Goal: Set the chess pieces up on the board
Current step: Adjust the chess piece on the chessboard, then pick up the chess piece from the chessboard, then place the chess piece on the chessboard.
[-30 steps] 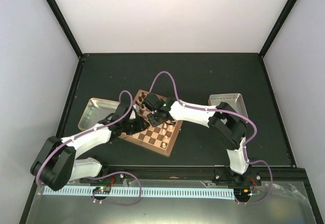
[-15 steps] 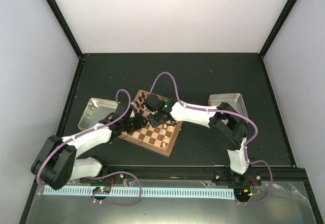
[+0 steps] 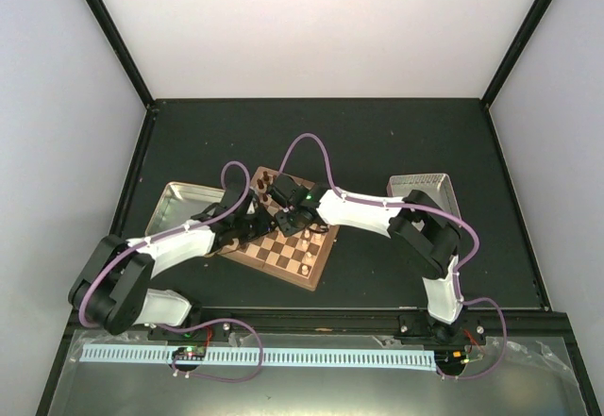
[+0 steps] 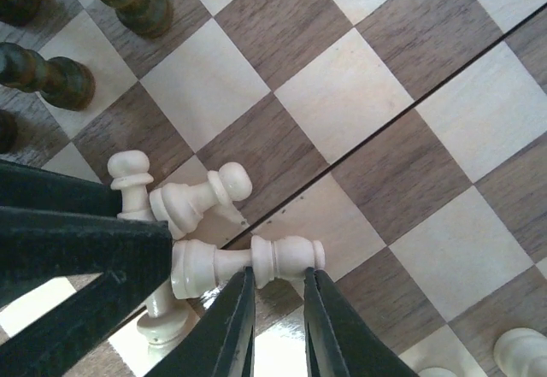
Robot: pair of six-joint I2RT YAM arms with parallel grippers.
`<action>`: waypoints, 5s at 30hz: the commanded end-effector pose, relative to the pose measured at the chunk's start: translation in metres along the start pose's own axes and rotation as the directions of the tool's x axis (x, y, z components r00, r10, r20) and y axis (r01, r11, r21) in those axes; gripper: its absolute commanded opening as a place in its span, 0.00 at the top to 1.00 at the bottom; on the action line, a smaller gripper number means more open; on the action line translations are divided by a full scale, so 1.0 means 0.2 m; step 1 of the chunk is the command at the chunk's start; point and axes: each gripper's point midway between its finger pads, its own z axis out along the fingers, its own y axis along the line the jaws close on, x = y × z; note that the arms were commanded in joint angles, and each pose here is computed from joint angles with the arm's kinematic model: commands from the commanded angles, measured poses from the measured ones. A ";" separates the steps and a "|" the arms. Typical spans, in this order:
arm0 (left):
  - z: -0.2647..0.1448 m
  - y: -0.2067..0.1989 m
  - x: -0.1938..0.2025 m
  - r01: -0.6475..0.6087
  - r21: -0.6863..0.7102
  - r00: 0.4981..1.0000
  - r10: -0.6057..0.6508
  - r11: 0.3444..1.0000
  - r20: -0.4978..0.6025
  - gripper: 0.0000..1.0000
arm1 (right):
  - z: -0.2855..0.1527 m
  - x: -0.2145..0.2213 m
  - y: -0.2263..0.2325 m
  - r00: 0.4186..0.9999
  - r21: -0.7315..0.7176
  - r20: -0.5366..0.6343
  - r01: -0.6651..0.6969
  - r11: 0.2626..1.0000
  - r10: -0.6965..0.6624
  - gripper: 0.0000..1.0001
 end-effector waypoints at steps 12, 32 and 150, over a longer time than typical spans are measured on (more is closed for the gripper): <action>0.03 0.09 0.10 -0.044 -0.080 0.996 0.037 0.996 -0.083 0.84 | -0.02 -0.05 -0.19 0.998 0.070 0.019 -0.055 0.996 0.053 0.85; -0.12 -0.06 0.05 -0.084 0.032 0.996 0.085 0.996 -0.013 0.72 | -0.18 -0.11 -0.15 0.992 0.084 0.065 -0.118 0.989 0.112 0.69; -0.24 -0.65 0.27 -0.668 -0.008 0.736 0.663 0.744 0.133 0.98 | -0.76 0.11 -0.83 0.655 -0.049 0.612 -0.528 0.848 0.444 0.42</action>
